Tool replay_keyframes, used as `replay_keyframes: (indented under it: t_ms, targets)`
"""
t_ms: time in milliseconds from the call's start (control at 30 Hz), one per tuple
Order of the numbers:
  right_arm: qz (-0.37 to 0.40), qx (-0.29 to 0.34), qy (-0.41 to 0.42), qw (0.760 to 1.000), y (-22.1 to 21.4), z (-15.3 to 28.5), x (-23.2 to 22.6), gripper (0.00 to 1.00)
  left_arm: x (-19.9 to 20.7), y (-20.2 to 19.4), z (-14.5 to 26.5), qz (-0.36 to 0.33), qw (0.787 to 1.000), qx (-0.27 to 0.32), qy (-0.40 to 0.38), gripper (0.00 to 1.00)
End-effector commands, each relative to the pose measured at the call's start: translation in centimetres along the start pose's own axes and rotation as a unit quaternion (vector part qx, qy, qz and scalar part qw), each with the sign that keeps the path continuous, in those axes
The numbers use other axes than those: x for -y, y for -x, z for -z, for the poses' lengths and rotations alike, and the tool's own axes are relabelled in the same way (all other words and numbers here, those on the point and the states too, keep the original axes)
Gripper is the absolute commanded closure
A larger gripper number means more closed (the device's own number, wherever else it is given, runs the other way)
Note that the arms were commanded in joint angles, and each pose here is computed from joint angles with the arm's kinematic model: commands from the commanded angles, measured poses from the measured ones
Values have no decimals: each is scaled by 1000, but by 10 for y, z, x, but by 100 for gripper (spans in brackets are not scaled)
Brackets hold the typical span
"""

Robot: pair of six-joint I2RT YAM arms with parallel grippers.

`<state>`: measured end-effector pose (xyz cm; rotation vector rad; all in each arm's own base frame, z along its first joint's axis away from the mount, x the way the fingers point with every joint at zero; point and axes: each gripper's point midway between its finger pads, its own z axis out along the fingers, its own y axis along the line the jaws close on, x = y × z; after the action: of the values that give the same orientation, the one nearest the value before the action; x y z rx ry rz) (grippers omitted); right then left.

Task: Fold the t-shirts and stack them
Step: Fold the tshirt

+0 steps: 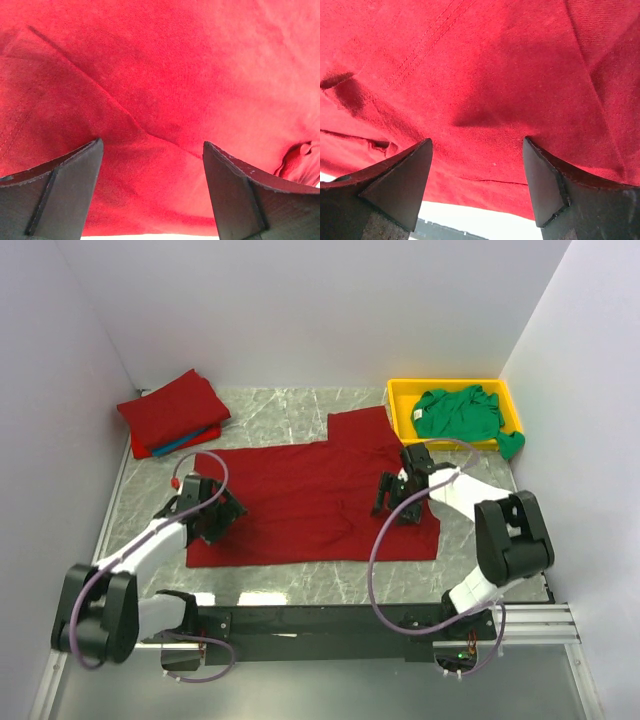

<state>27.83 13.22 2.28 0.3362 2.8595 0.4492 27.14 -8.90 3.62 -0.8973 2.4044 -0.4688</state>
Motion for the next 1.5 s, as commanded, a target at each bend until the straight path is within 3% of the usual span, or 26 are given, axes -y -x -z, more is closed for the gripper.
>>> replay_keyframes:
  t_ms: [0,167,500,800,1100,1233,1467]
  targets:
    - [-40,-86,-54,994,-64,-2,37,20,-44,-19,11,26,997,-8,75,12]
    - [-54,-82,-44,994,-81,9,39,20,-56,-24,27,46,996,6,79,12]
    - [-64,-74,-38,994,-116,29,48,20,-35,-19,50,74,996,22,35,12]
    - [-11,7,-33,999,-63,67,26,20,6,23,82,36,996,79,-12,12]
    - [4,9,-21,1000,-22,45,3,21,38,28,34,-17,999,38,-34,12]
    - [-1,-12,-28,1000,-25,25,8,22,26,22,7,-37,999,10,6,11]
    - [-16,-70,-47,996,-62,1,26,23,-13,16,-2,-44,996,21,72,11]
